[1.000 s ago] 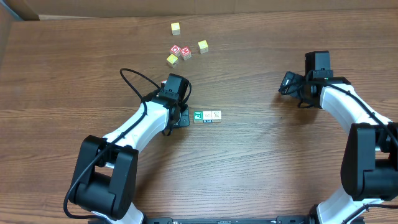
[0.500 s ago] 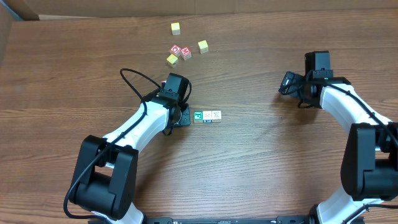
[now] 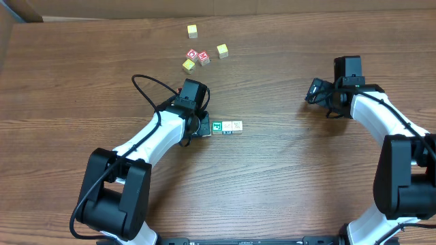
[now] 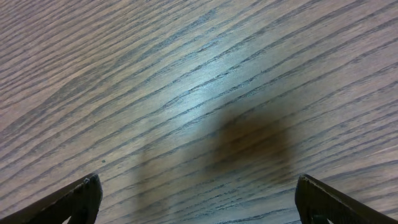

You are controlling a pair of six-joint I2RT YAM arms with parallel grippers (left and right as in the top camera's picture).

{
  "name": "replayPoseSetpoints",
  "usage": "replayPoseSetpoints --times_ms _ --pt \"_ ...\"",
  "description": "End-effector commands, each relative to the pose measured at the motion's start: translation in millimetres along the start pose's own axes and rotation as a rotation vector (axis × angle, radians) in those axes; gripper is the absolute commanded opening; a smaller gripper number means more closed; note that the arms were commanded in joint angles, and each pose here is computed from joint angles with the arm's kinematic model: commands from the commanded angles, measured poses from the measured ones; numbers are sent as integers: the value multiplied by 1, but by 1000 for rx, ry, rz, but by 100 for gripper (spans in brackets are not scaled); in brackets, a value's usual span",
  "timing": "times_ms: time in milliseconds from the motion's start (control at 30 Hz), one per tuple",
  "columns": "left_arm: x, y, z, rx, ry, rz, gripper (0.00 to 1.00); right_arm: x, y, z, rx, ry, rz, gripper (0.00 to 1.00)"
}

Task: Flip 5 blocks

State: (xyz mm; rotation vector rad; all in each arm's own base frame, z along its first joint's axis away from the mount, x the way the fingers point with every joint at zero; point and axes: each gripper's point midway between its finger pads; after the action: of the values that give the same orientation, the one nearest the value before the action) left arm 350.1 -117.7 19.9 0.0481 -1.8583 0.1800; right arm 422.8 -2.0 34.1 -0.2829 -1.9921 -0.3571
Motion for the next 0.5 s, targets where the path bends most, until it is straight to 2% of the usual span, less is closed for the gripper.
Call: replayPoseSetpoints --times_ms 0,200,467 --pt "1 -2 0 18 1 19 6 2 0 -9 3 -23 3 100" --pt "2 8 -6 20 -32 -35 4 2 0 -9 3 -23 3 100" --pt "40 -8 -17 10 -13 37 4 2 0 -9 3 -23 3 100"
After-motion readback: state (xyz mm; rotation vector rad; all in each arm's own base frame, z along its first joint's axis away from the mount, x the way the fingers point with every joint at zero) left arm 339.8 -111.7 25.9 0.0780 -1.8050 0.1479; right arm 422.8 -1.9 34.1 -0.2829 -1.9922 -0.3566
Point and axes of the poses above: each gripper's point midway between its finger pads, its own x axis back along the fingers, its own y axis along the line the jaws close on, z = x × y, and after that the axes turned 2 degrees about x, right-handed
